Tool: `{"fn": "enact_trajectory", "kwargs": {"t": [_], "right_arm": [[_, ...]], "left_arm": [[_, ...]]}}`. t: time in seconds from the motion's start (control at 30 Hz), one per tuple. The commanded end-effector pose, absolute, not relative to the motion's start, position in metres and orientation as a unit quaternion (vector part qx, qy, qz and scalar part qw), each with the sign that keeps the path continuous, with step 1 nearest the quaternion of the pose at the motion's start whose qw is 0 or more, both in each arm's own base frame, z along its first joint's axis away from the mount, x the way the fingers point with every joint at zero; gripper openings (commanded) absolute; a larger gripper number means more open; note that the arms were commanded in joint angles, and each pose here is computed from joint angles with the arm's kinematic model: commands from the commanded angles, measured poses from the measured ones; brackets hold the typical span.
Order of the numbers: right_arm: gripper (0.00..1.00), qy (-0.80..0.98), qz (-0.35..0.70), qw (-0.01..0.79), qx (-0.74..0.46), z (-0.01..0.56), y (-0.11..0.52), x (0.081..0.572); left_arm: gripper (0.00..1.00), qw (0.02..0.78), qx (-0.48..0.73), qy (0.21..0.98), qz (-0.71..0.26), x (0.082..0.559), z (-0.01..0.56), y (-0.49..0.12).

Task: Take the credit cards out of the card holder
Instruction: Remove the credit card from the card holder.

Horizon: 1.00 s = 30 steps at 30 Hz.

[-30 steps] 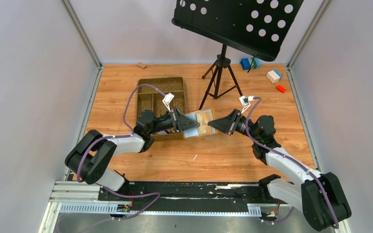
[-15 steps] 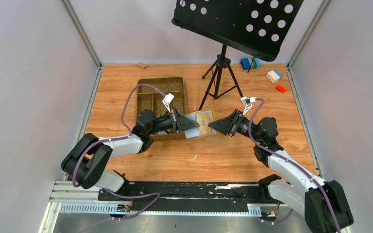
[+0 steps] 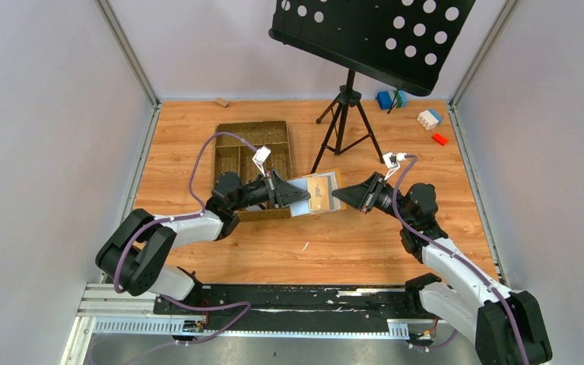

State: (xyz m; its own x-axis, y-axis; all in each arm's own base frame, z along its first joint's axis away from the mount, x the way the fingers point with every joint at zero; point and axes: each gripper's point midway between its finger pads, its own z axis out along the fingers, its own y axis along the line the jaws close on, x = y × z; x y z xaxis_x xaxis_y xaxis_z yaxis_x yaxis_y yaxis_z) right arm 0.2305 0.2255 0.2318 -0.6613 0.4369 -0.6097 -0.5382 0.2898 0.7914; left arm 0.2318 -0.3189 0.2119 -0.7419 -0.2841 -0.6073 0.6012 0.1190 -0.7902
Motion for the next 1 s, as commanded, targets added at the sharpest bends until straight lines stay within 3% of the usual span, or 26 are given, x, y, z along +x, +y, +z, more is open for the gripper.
{"fn": "enact_trajectory", "kwargs": {"t": [0.0,0.13,0.27,0.37,0.5,0.8,0.97], "right_arm": [[0.04,0.676,0.594,0.434,-0.032,0.241,0.217,0.232],[0.08,0.674,0.602,0.426,-0.037,0.240,0.219,0.231],[0.38,0.671,0.616,0.410,-0.043,0.236,0.224,0.231],[0.43,0.669,0.622,0.403,-0.050,0.233,0.227,0.231],[0.35,0.674,0.619,0.401,-0.049,0.231,0.228,0.232],[0.06,0.687,0.604,0.401,-0.042,0.227,0.226,0.236],[0.00,0.679,0.613,0.401,-0.048,0.233,0.227,0.232]], "left_arm": [[0.00,0.361,0.124,0.651,-0.656,0.234,0.222,-0.316],[0.00,0.354,0.126,0.643,-0.668,0.233,0.225,-0.318],[0.00,0.350,0.129,0.634,-0.678,0.230,0.229,-0.319],[0.00,0.349,0.127,0.635,-0.677,0.230,0.229,-0.319],[0.00,0.348,0.127,0.635,-0.678,0.229,0.230,-0.319],[0.00,0.348,0.124,0.650,-0.665,0.232,0.224,-0.319],[0.29,0.343,0.123,0.660,-0.658,0.234,0.217,-0.319]]}}
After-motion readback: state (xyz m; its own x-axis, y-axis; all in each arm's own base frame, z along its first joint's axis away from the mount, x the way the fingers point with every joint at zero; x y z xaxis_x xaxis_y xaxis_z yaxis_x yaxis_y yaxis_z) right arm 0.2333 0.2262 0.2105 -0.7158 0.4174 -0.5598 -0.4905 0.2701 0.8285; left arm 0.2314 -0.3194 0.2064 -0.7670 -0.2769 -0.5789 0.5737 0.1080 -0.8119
